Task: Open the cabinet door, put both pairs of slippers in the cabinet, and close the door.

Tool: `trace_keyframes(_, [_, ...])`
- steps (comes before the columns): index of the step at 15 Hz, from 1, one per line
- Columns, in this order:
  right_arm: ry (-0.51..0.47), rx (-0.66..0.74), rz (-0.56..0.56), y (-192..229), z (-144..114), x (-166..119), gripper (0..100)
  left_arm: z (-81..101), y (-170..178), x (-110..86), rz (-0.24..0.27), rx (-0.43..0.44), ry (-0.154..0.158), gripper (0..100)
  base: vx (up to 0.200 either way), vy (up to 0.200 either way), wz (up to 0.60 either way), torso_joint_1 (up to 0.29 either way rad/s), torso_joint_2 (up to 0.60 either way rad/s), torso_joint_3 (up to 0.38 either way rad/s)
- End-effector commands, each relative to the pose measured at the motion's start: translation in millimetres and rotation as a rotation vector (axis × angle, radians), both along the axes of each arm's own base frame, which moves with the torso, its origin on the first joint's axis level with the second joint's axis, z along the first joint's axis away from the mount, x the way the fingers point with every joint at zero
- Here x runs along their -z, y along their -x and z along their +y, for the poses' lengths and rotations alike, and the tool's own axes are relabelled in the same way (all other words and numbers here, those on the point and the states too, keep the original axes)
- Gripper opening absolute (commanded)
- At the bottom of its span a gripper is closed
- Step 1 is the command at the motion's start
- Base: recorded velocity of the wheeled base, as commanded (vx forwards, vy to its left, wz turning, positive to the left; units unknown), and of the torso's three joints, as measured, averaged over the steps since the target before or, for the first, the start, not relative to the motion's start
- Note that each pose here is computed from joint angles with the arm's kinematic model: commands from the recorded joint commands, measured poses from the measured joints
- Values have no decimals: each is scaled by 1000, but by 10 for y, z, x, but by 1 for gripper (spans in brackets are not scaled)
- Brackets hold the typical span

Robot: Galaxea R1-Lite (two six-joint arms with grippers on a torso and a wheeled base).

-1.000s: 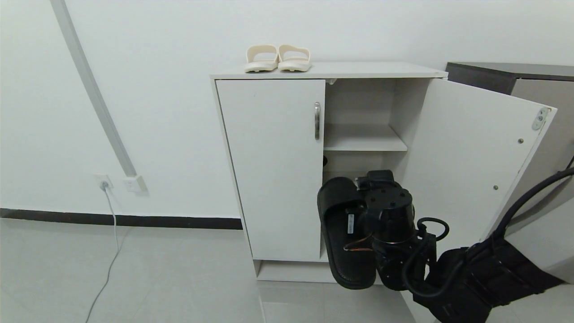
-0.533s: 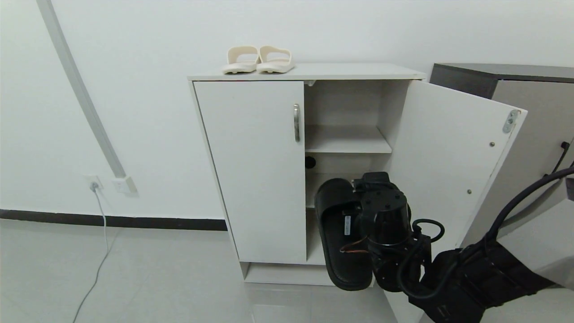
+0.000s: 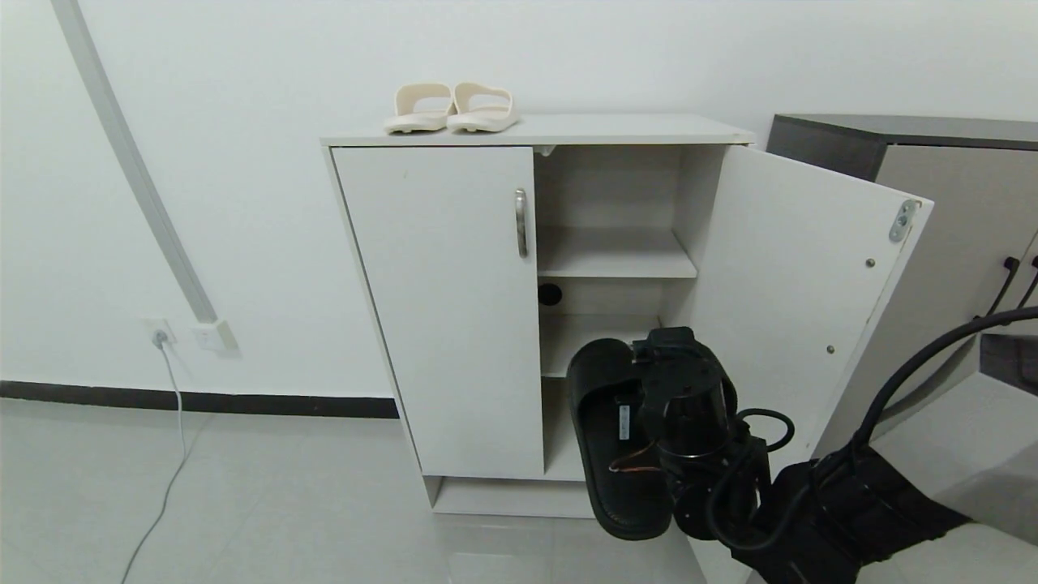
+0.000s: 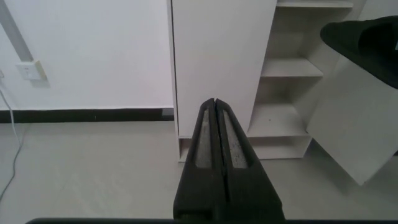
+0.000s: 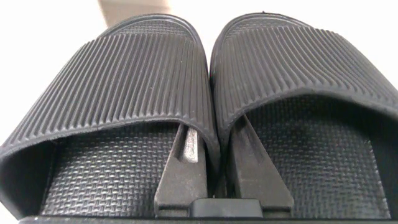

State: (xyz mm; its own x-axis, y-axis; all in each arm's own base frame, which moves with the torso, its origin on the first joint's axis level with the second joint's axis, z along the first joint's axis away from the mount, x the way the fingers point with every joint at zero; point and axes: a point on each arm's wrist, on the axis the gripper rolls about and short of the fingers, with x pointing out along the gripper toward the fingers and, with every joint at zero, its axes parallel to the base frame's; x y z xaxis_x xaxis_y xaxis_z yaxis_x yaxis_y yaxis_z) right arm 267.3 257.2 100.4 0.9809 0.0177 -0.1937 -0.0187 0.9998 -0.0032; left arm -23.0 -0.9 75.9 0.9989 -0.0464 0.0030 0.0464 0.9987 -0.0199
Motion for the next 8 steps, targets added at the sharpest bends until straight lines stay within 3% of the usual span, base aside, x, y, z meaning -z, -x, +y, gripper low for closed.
trace_keyframes(1, [24, 25, 23, -86, -44, 123, 0, 0, -1, 0, 2, 0, 1, 0, 0, 0, 0, 0, 0, 0])
trace_keyframes(8, [26, 53, 55, -268, -203, 243, 0, 0, -1, 0, 2, 0, 1, 0, 0, 0, 0, 0, 0, 0])
